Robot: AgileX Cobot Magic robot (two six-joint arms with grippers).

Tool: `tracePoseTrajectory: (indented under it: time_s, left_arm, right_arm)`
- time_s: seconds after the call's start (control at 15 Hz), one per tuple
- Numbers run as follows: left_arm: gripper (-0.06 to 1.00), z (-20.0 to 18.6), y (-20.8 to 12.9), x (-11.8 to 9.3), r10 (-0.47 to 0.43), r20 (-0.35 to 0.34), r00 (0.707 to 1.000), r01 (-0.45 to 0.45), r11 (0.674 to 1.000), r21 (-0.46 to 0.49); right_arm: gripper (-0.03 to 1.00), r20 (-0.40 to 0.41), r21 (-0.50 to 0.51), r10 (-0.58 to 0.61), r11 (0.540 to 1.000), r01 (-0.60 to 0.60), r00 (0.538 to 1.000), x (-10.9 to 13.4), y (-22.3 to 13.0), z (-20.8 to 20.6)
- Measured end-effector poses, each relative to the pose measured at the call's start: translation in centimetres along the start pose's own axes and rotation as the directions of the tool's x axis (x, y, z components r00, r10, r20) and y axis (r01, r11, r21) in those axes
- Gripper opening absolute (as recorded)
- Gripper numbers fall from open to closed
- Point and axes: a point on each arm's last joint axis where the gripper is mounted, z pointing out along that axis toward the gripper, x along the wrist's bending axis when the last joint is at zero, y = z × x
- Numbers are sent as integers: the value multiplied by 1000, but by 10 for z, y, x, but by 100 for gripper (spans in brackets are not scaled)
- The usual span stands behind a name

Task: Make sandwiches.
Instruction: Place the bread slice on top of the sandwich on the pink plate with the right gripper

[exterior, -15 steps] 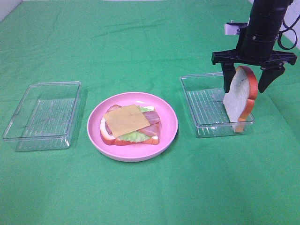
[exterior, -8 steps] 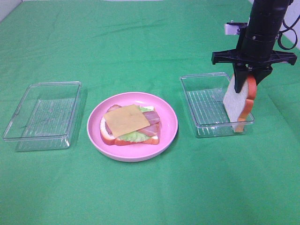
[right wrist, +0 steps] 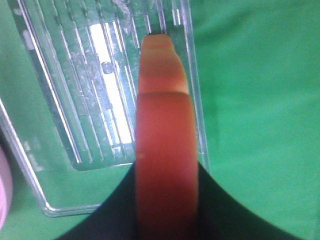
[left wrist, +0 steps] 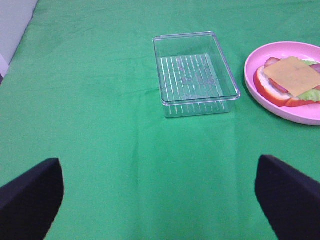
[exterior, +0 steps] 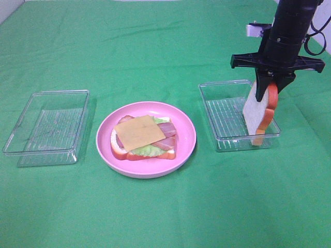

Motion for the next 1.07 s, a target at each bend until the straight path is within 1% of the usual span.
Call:
tracePoseTrajectory:
  time_s: [0.2,0.27,0.33,0.4,0.47,0.53,0.6,0.67,0.8,0.87,1.0,1.07]
  left_arm:
    - [97,0,0,0,0,0,1000,0,1000,0]
    - [97,0,0,0,0,0,1000,0,1000,0]
    - [97,0,0,0,0,0,1000,0,1000,0]
    - [97,0,0,0,0,0,1000,0,1000,0]
    - [97,0,0,0,0,0,1000,0,1000,0]
    - [97,0,0,0,0,0,1000,0,1000,0]
    - [97,0,0,0,0,0,1000,0,1000,0]
    - [97,0,0,0,0,0,1000,0,1000,0]
    - [97,0,0,0,0,0,1000,0,1000,0]
    - [97,0,0,0,0,0,1000,0,1000,0]
    - [97,0,0,0,0,0,1000,0,1000,0]
    - [97,0,0,0,0,0,1000,0,1000,0]
  right_arm:
    - [23,-15,-62,0,998,0,1000,-2,-7,-26]
    - [23,-33,-103,0,995,-3,999,-2,-13,-44]
    - [23,-94,-166,1,986,-16,996,-1,-26,-74]
    - [23,-131,-202,-2,979,-24,991,-1,-34,-91]
    - [23,-150,-219,-5,975,-28,989,-1,-39,-100]
    - [23,-206,-252,-18,967,-35,978,1,-52,-119]
    - [23,-229,-259,-24,965,-37,973,1,-59,-124]
    - [23,-285,-253,-29,966,-46,958,4,-71,-127]
    - [23,-401,-259,-64,965,-46,914,10,-89,-122]
    - [23,-468,-236,-85,971,-32,880,16,-95,-110]
    - [23,-603,-194,-113,981,-8,790,28,-101,-87]
    - [23,-628,-189,-115,982,-7,770,31,-101,-82]
